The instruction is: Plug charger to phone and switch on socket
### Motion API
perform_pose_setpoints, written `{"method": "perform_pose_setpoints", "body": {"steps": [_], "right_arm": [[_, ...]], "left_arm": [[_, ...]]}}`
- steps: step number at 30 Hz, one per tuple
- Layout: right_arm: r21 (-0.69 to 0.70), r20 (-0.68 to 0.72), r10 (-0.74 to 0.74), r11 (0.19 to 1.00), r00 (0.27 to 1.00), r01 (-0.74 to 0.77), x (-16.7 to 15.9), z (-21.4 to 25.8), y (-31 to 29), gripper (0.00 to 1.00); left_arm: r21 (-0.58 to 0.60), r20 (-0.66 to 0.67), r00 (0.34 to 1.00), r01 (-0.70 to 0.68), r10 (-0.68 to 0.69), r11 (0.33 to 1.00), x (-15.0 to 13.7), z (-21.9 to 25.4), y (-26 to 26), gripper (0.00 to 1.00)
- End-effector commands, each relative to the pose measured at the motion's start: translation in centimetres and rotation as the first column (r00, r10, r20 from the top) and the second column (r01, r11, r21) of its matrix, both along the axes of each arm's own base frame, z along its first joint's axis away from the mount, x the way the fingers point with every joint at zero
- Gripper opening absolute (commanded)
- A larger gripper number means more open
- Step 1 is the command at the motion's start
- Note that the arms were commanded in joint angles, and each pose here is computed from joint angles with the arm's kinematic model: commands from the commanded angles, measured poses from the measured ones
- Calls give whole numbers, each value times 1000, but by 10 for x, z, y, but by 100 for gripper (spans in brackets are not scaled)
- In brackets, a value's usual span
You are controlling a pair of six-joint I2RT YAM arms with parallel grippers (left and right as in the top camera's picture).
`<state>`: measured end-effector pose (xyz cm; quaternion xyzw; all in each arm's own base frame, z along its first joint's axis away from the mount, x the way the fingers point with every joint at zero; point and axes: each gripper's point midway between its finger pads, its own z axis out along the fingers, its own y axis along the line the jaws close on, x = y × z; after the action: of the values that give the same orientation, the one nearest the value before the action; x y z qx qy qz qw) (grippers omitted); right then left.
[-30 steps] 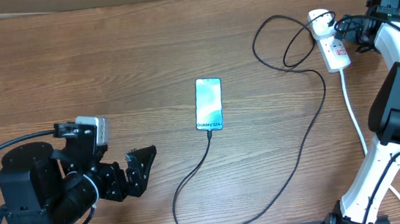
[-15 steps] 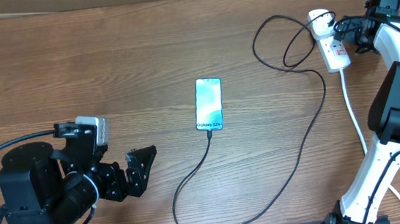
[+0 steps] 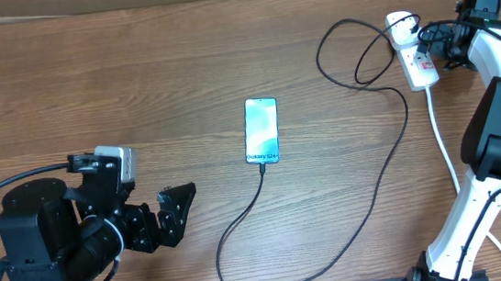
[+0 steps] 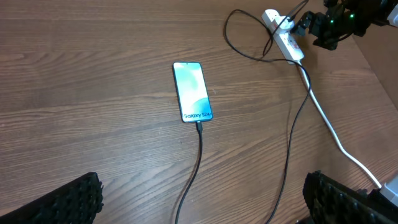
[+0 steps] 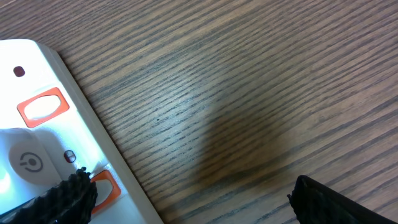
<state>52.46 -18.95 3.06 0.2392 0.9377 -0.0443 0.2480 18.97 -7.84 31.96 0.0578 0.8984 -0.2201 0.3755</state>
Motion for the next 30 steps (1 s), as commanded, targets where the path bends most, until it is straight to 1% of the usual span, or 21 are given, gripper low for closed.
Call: {"method": "perform_pose_setpoints", "body": {"steps": [1,5,9,21,30], "right_arm": [[10,-12,8,1000,1000,-8,-1,-8,2,100],[12,-10,11,1000,1000,-11,0,-9,3,100],[43,-10,30,999,999,-30,0,-14,9,100],[48,-23,32,998,999,-31,-2,-18,10,100],[61,-60,35,998,998,-32,-7,-33,13,100]], "left_arm": [[2,18,1000,19,-19,1000,-1,4,-2,100],[2,19,1000,19,-19,1000,-1,4,-2,100],[2,18,1000,19,-19,1000,-1,4,-2,100],[2,19,1000,19,-19,1000,-1,4,-2,99],[2,18,1000,19,-19,1000,-1,4,-2,100]]}}
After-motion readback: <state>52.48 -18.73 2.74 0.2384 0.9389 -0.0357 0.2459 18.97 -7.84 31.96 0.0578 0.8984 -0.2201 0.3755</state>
